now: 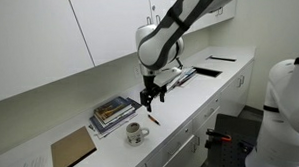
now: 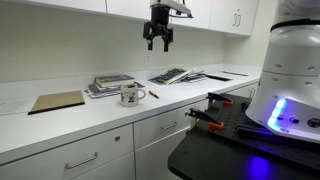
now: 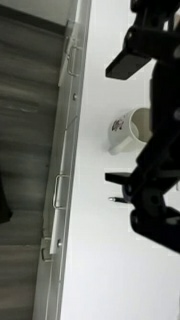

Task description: Move the mug to the left.

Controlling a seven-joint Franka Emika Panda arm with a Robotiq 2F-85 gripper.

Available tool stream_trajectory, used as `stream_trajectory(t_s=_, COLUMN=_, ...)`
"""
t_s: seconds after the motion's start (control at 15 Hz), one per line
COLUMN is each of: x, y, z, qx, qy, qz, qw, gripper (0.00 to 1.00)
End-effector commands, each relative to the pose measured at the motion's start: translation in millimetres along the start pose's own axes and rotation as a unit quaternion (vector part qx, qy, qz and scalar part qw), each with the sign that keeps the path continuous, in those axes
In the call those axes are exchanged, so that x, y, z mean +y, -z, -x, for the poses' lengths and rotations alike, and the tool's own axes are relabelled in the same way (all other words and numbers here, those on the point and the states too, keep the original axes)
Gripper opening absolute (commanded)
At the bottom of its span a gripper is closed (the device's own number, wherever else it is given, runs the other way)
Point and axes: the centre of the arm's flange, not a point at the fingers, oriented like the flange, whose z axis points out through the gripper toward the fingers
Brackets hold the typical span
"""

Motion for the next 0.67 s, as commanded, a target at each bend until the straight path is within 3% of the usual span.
stream_trajectory(t_s=0.0, x=-11.0, y=-49.6, z=-56.2, qx=0.012, qy=-0.029, qz=0.005, qw=0.9995, gripper=1.00)
stream_trajectory(t_s=0.6, x=-23.4, y=-141.3, z=-148.9, qx=0.000, qy=-0.106, qz=0.028, qw=0.9939, gripper=1.00)
